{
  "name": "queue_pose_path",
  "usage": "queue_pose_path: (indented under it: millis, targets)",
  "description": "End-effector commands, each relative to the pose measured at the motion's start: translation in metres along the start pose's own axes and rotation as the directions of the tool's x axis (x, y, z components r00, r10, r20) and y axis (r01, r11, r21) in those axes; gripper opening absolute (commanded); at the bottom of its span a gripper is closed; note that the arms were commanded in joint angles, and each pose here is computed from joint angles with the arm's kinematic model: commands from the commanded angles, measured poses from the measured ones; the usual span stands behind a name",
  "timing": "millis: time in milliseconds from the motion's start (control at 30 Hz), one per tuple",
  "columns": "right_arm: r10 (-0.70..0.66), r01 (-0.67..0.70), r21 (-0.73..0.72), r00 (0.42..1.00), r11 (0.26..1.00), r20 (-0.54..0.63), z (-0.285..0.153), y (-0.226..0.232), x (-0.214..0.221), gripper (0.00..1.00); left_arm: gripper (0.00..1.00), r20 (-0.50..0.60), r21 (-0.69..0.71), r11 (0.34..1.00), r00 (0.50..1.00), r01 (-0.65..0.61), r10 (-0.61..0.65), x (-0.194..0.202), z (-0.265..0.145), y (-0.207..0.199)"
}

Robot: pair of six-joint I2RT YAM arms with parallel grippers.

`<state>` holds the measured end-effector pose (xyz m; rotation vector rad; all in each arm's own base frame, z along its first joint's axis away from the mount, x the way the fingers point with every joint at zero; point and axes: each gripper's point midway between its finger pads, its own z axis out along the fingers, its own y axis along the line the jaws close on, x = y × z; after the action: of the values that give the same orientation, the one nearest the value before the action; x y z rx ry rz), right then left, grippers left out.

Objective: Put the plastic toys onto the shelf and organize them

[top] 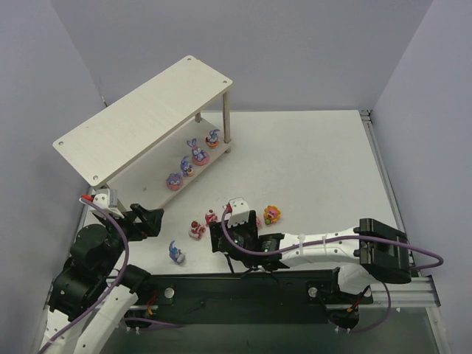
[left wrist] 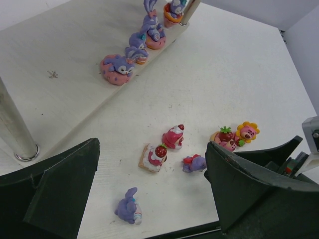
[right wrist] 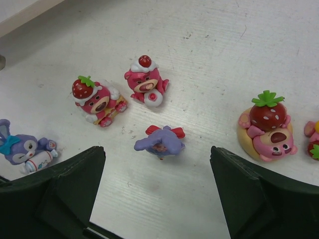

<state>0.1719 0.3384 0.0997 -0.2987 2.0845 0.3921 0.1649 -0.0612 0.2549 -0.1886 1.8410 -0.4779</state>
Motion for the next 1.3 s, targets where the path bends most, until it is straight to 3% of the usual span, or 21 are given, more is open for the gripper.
queue_pose_path:
  millis: [0,900,1100,1133,1200,1267]
  targets:
    - [0.039,-0.041,0.034,0.998,0.999,0.056,0.012,0.001,0.006,0.89,0.97,0.091,0.035,0.999,0.995,0.034,-0.037,-0.018,0.0,-0.008]
    - [0.024,-0.032,0.108,0.997,0.994,0.071,0.049,-0.011,0.029,0.55,0.97,0.106,0.025,0.999,0.994,0.02,-0.022,-0.017,0.003,-0.004]
    - [0.017,-0.027,0.117,0.997,0.993,0.079,0.048,-0.013,0.025,0.31,0.98,0.113,0.025,0.999,0.993,0.021,-0.024,-0.019,0.002,-0.004]
    - [0.016,-0.026,0.119,0.997,0.993,0.079,0.048,-0.013,0.024,0.2,0.97,0.112,0.024,0.999,0.993,0.021,-0.024,-0.018,0.002,-0.004]
    - [0.021,-0.031,0.117,0.996,0.993,0.086,0.045,-0.013,0.021,0.1,0.97,0.113,0.025,0.999,0.993,0.021,-0.024,-0.019,0.002,-0.004]
    - [0.017,-0.028,0.122,0.995,0.992,0.096,0.04,-0.014,0.014,0.05,0.97,0.113,0.025,0.999,0.993,0.021,-0.024,-0.019,0.001,-0.004]
